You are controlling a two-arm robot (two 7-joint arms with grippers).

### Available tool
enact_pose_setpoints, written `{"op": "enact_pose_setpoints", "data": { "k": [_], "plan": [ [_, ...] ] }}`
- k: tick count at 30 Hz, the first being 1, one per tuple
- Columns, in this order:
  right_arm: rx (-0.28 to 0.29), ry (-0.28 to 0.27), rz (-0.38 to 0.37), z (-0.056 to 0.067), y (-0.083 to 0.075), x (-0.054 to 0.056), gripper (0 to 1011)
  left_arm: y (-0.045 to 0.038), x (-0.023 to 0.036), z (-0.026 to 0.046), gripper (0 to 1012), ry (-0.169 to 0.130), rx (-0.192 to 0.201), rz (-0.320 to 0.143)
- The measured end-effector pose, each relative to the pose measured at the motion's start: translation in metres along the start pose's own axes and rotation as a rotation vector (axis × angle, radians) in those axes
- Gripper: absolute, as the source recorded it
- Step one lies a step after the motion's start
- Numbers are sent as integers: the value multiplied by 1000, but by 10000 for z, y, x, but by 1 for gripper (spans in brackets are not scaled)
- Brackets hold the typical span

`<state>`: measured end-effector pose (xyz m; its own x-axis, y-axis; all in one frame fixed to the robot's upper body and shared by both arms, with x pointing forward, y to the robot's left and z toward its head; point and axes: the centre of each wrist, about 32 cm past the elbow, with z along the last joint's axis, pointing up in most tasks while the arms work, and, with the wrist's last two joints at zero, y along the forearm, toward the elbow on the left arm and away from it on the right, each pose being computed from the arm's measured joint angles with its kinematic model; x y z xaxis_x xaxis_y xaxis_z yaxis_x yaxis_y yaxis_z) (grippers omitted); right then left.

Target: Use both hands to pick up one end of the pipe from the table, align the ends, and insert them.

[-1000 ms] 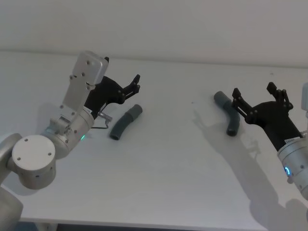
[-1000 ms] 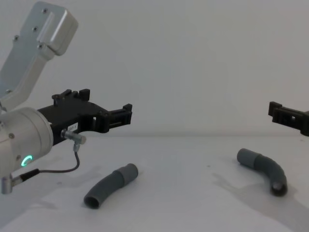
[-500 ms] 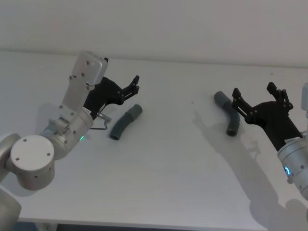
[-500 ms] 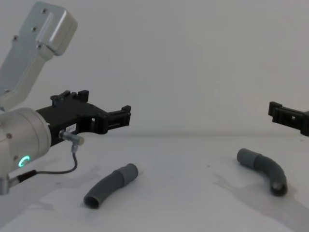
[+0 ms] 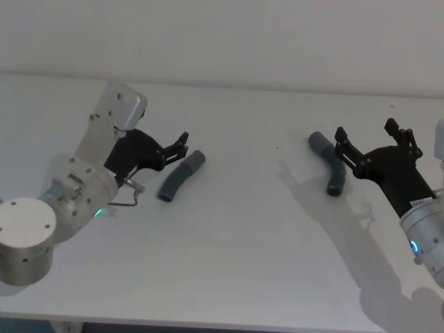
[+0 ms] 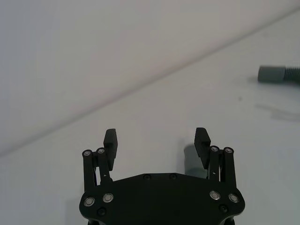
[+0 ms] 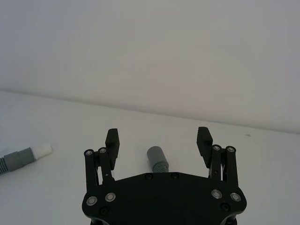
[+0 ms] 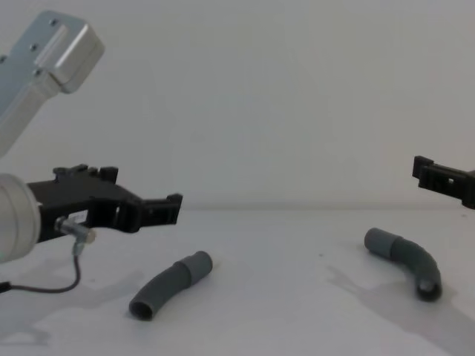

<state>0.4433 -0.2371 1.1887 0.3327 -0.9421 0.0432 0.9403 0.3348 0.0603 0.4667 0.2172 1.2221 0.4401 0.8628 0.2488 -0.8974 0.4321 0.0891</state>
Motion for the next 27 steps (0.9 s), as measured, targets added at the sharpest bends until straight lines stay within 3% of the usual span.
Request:
{"op": "enact_pose_setpoints", "data": {
  "k": [1,3,11,20,27],
  "plan": [
    [0,0,0,0,0,0,1004,0,0,0,1001,0,0,0],
    [0,0,0,0,0,0,1004,52,38,25,1000,-3,41,-20],
    [0,0,0,0,0,0,1004,111,142,102,1000,-27,99,-82],
    [0,0,0,0,0,0,1004,75,248,211,1001,-42,155,-165],
    [0,0,0,0,0,0,1004,19,314,282,1000,-24,211,-223]
  ]
}}
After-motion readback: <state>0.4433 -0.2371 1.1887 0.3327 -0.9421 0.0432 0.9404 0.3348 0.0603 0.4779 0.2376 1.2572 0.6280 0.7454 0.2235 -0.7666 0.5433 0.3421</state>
